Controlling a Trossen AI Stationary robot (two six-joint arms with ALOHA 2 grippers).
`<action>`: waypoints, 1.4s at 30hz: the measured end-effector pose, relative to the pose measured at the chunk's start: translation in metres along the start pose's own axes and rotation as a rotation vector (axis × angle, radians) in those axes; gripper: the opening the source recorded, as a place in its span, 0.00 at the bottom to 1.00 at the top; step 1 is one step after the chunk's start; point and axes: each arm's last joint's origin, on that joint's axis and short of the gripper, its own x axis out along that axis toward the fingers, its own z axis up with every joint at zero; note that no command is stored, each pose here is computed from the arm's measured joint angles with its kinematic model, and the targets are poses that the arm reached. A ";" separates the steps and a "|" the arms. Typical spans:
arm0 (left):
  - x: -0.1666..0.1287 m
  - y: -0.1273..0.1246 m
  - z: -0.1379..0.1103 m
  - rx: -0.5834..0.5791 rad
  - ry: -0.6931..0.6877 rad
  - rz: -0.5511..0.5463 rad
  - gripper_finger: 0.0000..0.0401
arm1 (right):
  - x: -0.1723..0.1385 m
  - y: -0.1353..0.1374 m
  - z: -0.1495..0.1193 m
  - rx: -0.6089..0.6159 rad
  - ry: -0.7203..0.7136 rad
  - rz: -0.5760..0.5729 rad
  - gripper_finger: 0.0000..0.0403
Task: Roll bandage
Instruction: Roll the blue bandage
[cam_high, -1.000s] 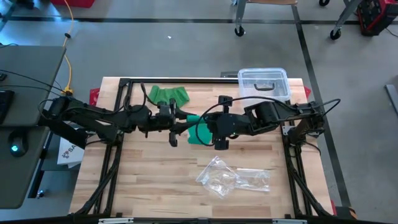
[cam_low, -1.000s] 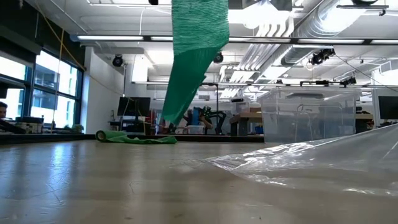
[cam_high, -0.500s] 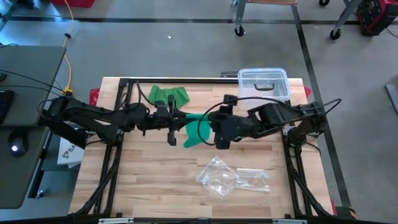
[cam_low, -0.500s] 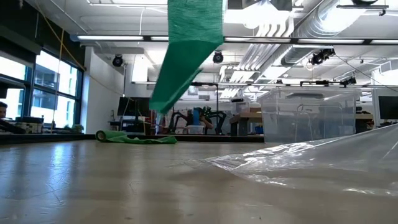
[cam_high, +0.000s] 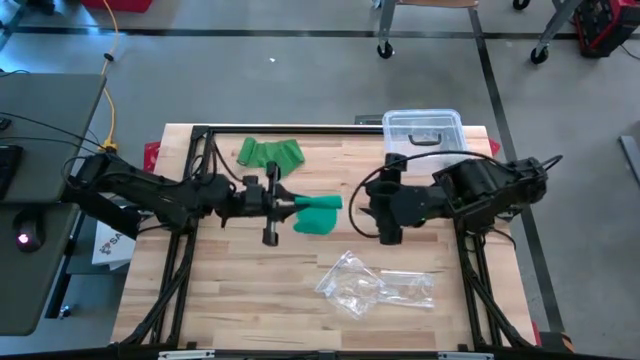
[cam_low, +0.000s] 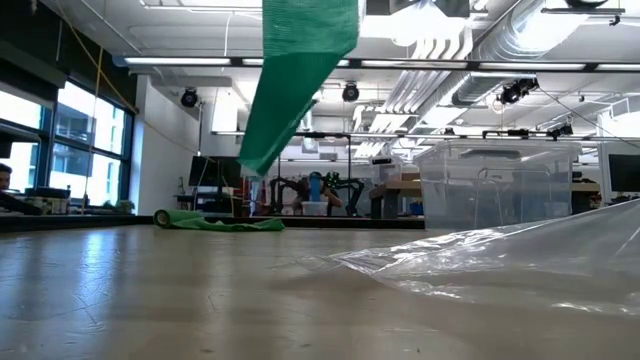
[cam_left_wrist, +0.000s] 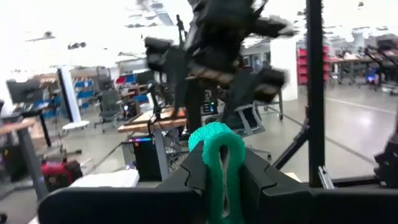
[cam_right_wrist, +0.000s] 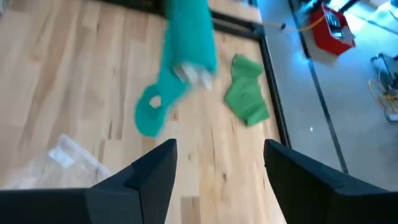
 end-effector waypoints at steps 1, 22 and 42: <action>-0.001 -0.003 0.001 0.020 -0.003 -0.013 0.08 | 0.001 0.003 -0.007 0.001 -0.007 0.005 0.58; -0.015 -0.028 0.022 0.124 -0.132 -0.165 0.08 | 0.069 0.032 -0.053 0.103 -0.891 0.192 0.63; -0.014 -0.026 0.017 0.102 -0.067 -0.093 0.08 | 0.073 0.046 0.002 0.075 -0.798 0.217 0.73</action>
